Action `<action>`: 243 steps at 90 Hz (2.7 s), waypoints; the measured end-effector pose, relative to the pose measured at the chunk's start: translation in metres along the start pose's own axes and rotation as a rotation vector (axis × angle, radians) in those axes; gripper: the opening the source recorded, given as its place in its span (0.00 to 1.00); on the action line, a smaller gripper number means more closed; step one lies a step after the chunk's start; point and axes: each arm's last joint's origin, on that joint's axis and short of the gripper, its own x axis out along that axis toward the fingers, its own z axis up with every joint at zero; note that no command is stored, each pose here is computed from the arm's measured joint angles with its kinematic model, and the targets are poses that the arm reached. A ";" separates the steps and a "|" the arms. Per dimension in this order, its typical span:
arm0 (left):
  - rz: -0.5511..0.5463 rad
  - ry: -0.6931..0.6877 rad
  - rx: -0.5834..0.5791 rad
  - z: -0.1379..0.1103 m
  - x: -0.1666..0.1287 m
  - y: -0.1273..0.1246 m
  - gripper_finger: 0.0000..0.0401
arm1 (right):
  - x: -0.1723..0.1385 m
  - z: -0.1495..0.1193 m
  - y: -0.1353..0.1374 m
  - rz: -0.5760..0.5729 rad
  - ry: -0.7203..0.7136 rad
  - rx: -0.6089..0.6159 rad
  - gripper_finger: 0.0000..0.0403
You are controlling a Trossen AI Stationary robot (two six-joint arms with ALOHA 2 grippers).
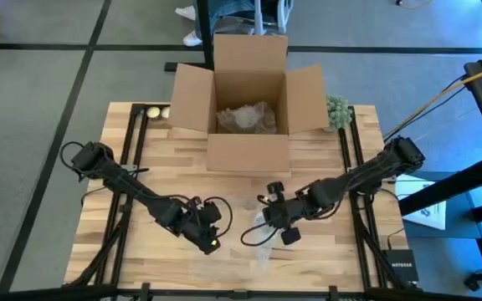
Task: Wrap mug
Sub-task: Wrap the mug with the bubble wrap
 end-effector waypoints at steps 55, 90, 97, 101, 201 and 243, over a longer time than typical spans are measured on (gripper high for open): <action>0.044 0.064 -0.311 -0.065 0.041 0.018 0.28 | -0.015 -0.113 0.002 -0.028 -0.256 0.304 0.00; 0.001 0.074 -0.228 -0.070 0.064 0.013 0.02 | 0.016 -0.133 0.006 -0.039 -0.265 0.309 0.00; 0.007 0.051 -0.204 -0.064 0.056 0.011 0.01 | 0.022 -0.134 0.008 -0.024 -0.276 0.312 0.00; 0.025 0.046 -0.196 -0.061 0.051 0.011 0.00 | 0.026 -0.132 0.010 -0.009 -0.277 0.313 0.00; -0.213 -0.573 -0.004 0.073 0.001 -0.013 0.00 | 0.087 -0.059 0.020 -0.056 -0.344 0.330 0.00; -0.152 -0.340 0.106 0.021 -0.030 -0.026 0.00 | 0.088 -0.064 0.021 -0.067 -0.301 0.312 0.00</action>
